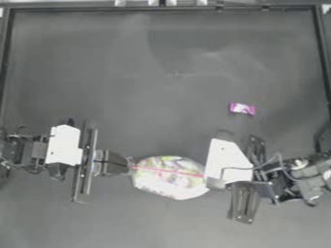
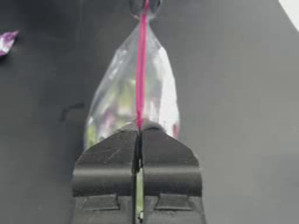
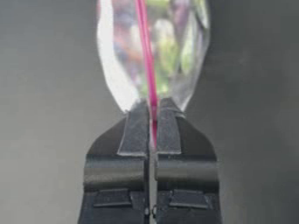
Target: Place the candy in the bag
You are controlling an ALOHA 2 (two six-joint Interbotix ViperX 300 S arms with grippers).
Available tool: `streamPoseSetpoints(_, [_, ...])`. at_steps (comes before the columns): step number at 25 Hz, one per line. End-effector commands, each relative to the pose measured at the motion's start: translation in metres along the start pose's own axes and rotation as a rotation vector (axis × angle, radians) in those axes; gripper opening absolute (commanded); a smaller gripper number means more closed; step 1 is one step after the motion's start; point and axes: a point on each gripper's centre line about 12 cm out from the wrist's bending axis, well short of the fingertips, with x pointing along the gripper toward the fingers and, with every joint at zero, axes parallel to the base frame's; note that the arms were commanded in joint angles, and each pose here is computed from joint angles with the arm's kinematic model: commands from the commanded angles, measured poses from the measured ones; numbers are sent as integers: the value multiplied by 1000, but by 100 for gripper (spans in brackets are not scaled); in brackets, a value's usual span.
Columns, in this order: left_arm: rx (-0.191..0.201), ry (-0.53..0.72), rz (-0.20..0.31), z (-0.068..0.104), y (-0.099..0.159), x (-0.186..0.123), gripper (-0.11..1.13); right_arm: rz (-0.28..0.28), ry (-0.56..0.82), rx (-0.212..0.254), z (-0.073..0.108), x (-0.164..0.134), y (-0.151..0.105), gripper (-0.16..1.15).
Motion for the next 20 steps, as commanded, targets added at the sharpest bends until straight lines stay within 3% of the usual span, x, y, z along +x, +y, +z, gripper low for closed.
streamPoseSetpoints(1, [-2, -26, -2, 8, -1, 0, 4, 13, -4, 15, -9, -12, 1, 5])
streamPoseSetpoints(7, [-2, -26, -2, 8, -1, 0, 4, 14, 3, 48, -20, -14, -1, 5])
streamPoseSetpoints(20, [-5, -18, 1, 5, 0, -1, 4, -1, 34, 37, -31, -16, -1, 5])
